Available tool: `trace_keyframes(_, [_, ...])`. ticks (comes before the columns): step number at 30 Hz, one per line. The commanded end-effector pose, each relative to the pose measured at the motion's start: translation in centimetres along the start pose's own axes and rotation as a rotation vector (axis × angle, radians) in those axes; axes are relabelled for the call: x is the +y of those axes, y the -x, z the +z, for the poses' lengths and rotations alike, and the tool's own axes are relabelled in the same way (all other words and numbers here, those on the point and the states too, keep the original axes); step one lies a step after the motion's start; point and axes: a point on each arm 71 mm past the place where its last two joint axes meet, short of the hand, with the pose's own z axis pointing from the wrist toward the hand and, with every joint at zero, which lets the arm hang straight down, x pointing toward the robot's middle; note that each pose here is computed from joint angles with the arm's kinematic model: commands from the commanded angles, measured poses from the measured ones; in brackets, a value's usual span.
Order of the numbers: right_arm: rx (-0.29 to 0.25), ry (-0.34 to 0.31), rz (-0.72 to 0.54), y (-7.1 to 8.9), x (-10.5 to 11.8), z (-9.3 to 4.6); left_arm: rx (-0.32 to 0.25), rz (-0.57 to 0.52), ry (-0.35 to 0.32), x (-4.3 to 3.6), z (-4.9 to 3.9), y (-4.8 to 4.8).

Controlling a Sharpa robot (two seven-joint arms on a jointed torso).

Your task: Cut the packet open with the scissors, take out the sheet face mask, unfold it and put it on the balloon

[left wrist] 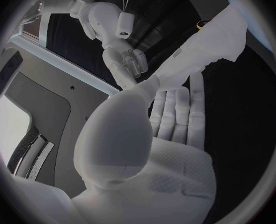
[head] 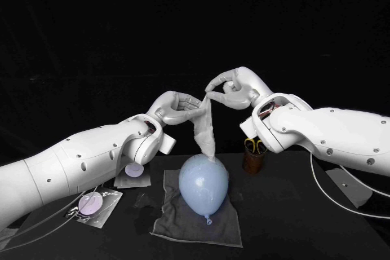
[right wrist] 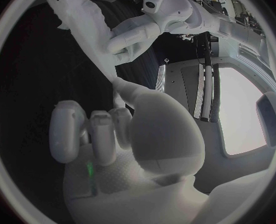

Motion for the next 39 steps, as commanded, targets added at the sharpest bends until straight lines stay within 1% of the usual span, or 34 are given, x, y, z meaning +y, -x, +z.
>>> trace_keyframes(1, [0.008,0.013,-0.010,0.0,0.1,0.0,-0.003,0.047,0.011,-0.03,0.08,0.14])
trace_keyframes(9, [0.010,0.015,-0.014,0.0,0.1,0.1,0.020,0.080,0.023,0.07,0.10,-0.01])
trace_keyframes(14, [0.012,0.012,-0.015,0.0,0.1,0.0,0.017,0.089,0.026,0.12,0.08,0.09])
trace_keyframes(25, [0.037,0.008,-0.022,0.1,0.0,-0.4,-0.019,0.096,0.025,0.31,-0.09,0.92])
trace_keyframes(33, [0.051,0.017,-0.032,0.0,0.3,-0.8,-0.023,0.128,0.021,0.50,-0.02,1.57])
trace_keyframes(36, [0.064,0.018,-0.028,-0.2,0.4,-0.8,-0.024,0.140,0.015,0.41,0.14,1.73])
trace_keyframes(39, [0.094,0.018,-0.010,-0.7,0.7,-0.8,-0.024,0.149,0.003,0.05,0.46,1.84])
